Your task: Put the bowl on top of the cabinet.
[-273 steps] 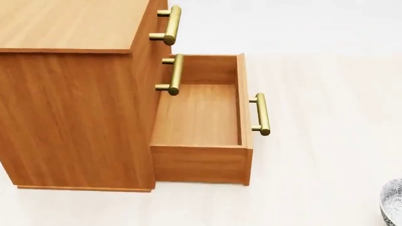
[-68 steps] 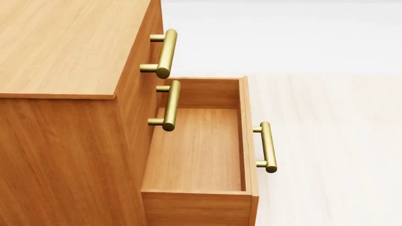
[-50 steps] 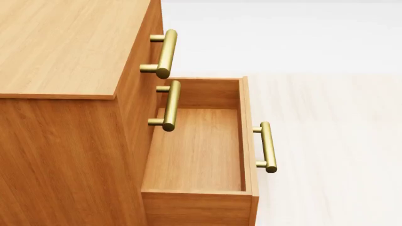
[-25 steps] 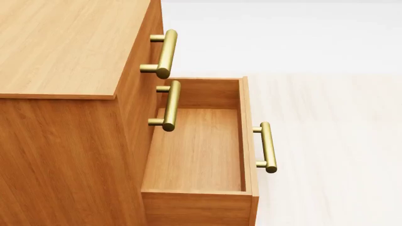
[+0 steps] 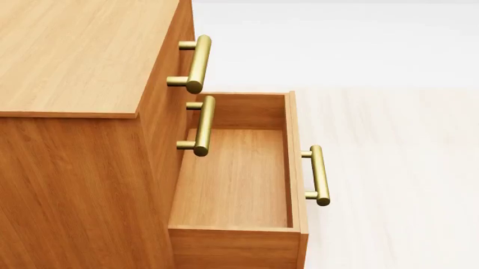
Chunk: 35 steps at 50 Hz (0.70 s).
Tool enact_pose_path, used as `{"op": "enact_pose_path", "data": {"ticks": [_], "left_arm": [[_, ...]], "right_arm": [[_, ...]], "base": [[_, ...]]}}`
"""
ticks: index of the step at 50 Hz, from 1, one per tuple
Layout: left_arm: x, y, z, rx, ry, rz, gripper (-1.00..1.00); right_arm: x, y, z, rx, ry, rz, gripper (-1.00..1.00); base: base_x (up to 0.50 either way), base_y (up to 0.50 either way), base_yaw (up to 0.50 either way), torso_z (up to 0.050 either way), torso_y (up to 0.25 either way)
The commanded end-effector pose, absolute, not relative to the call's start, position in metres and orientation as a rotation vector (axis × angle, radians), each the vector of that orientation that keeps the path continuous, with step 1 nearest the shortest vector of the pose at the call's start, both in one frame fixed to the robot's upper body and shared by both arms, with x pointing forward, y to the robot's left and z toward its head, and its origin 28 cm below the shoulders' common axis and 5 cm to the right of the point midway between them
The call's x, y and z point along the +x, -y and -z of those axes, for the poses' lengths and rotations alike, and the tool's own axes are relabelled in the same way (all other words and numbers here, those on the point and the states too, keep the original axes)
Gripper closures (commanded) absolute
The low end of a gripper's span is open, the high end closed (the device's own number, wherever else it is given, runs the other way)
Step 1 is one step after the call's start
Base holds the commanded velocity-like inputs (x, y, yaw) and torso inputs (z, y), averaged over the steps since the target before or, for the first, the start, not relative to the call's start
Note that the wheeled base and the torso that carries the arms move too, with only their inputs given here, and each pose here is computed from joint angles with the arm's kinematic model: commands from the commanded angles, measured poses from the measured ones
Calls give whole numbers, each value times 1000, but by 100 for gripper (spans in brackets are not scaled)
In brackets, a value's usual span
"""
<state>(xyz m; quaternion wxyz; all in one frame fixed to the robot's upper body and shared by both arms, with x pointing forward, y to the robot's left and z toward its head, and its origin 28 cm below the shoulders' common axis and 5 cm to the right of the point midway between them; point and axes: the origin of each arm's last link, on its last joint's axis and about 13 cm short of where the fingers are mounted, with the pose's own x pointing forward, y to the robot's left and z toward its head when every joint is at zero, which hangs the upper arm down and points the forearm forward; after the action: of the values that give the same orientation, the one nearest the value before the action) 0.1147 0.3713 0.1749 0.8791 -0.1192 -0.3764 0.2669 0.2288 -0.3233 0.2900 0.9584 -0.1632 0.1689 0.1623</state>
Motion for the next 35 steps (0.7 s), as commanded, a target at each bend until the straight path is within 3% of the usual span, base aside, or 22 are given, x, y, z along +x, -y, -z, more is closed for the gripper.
{"op": "enact_pose_path", "data": {"ticks": [1, 20, 35], "left_arm": [[115, -371, -175, -248, 784, -553, -100], [115, -371, -174, -243, 783, -549, -100], [115, -371, -174, -247, 783, -549, -100]], "right_arm": [[254, 292, -358, -553, -289, -433, 100], [293, 241, -420, -698, -199, -588, 100], [312, 205, -434, -769, -191, -692, 100]], "base": [[0, 0, 0, 0, 0], [0, 0, 0, 0, 0], [0, 0, 0, 0, 0]]}}
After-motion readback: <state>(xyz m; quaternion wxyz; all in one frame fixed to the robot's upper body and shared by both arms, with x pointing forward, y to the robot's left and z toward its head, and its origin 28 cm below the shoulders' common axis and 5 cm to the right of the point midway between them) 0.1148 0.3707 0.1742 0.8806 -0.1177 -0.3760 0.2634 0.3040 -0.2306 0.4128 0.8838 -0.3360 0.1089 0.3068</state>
